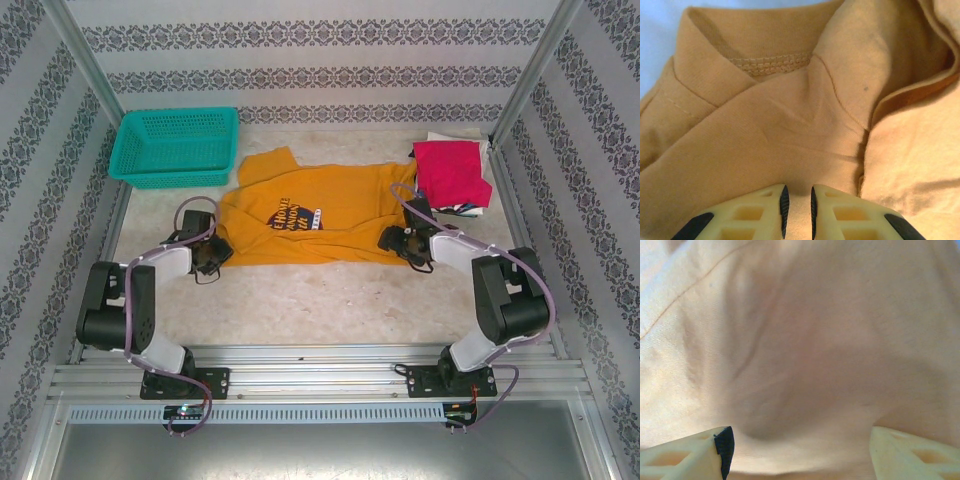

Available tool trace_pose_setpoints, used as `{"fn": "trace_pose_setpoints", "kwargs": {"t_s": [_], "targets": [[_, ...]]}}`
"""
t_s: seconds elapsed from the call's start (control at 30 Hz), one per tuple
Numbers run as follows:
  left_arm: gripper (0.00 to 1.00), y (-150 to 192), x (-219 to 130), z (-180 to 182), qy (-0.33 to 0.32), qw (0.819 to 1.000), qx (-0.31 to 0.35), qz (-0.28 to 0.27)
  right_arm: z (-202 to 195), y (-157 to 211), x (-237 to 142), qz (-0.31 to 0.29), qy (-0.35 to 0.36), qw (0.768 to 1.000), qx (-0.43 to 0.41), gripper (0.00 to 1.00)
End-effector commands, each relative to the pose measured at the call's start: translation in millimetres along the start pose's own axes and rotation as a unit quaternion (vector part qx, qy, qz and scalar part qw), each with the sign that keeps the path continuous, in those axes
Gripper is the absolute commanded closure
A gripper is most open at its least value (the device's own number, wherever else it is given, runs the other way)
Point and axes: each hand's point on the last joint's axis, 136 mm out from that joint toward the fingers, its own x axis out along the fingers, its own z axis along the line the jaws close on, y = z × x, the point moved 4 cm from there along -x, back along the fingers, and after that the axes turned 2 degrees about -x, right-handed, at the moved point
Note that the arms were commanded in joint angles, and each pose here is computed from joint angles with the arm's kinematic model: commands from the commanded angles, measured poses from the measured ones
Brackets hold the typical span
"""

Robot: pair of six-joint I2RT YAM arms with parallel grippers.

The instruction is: Fold and stack the t-shirts

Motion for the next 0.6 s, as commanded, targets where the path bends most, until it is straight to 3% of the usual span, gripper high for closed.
{"fn": "trace_pose_setpoints", "kwargs": {"t_s": [0.0,0.27,0.4,0.57], "targets": [[0.77,16.9,-3.9,48.6,-0.086,0.996,0.001,0.023,-17.6,16.4,-3.0,0.021,0.026,0.999,0.021,0.28],[0.73,2.2,-32.1,31.1,-0.064,0.998,0.013,-0.006,-2.5,8.7,-23.7,-0.013,0.001,1.0,0.018,0.29],[0.61,-8.2,-54.5,5.0,-0.019,0.999,0.003,-0.033,18.1,-1.1,-40.2,-0.052,-0.004,0.998,-0.024,0.29],[0.41,-11.2,-61.8,-23.5,0.015,0.998,-0.02,-0.053,36.0,-2.0,-36.5,-0.054,-0.016,0.998,-0.038,0.29]]}}
